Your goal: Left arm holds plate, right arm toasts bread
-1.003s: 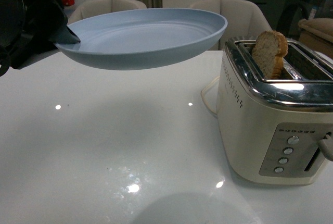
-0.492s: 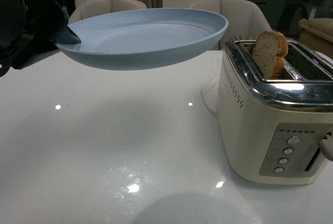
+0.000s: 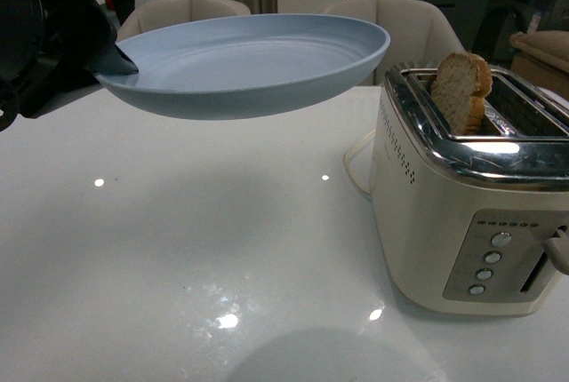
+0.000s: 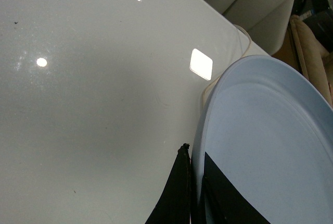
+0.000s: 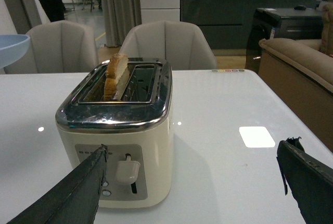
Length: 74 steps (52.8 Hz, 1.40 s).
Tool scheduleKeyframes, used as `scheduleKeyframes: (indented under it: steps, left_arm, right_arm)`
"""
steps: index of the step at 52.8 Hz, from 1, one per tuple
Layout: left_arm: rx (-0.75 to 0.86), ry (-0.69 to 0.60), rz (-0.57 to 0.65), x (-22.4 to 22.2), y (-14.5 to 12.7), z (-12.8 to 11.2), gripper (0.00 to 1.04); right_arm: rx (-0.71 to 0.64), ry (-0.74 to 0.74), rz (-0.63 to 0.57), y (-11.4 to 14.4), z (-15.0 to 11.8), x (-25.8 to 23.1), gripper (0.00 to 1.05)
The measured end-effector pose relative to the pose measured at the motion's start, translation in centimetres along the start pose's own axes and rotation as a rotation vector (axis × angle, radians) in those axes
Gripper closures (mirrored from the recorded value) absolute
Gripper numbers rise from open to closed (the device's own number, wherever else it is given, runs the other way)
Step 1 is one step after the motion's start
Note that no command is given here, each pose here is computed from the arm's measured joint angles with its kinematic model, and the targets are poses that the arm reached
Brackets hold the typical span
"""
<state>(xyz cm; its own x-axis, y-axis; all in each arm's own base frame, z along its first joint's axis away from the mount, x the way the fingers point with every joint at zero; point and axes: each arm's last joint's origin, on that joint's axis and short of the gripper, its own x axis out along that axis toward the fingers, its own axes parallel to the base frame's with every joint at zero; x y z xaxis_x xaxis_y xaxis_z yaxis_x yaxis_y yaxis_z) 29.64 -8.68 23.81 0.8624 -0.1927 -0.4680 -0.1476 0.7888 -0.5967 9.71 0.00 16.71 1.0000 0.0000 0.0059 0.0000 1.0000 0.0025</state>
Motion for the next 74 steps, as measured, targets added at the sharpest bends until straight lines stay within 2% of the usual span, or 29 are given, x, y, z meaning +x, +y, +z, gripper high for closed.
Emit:
scheduleKeyframes:
  steps: [13, 16, 20, 23, 29, 38, 52, 68, 74]
  left_arm:
    - [0.000, 0.000, 0.000, 0.0, 0.0, 0.0, 1.02]
    - [0.045, -0.062, -0.010, 0.0, -0.2, 0.0, 1.02]
    - [0.180, -0.214, 0.036, -0.1, -0.6, 0.3, 1.02]
    - [0.246, -0.244, 0.058, -0.2, -0.7, 0.5, 1.02]
    - [0.398, -0.244, 0.083, -0.6, -0.7, 0.6, 1.02]
    - [0.467, -0.238, 0.073, -0.7, -0.8, 0.7, 1.02]
    - [0.376, -0.199, 0.030, 0.5, 0.5, 1.1, 1.02]
    - [0.235, -0.200, 0.133, 3.9, 4.7, 1.8, 1.02]
    - [0.196, -0.173, 0.214, 6.2, 7.3, 1.4, 1.02]
  right_arm:
    - [0.000, 0.000, 0.000, 0.0, 0.0, 0.0, 0.06]
    - [0.000, 0.000, 0.000, 0.0, 0.0, 0.0, 0.06]
    - [0.000, 0.000, 0.000, 0.0, 0.0, 0.0, 0.06]
    - [0.000, 0.000, 0.000, 0.0, 0.0, 0.0, 0.06]
    - [0.000, 0.000, 0.000, 0.0, 0.0, 0.0, 0.06]
    - [0.000, 0.000, 0.000, 0.0, 0.0, 0.0, 0.06]
    - [0.000, 0.000, 0.000, 0.0, 0.0, 0.0, 0.06]
    - [0.000, 0.000, 0.000, 0.0, 0.0, 0.0, 0.06]
    - [0.000, 0.000, 0.000, 0.0, 0.0, 0.0, 0.06]
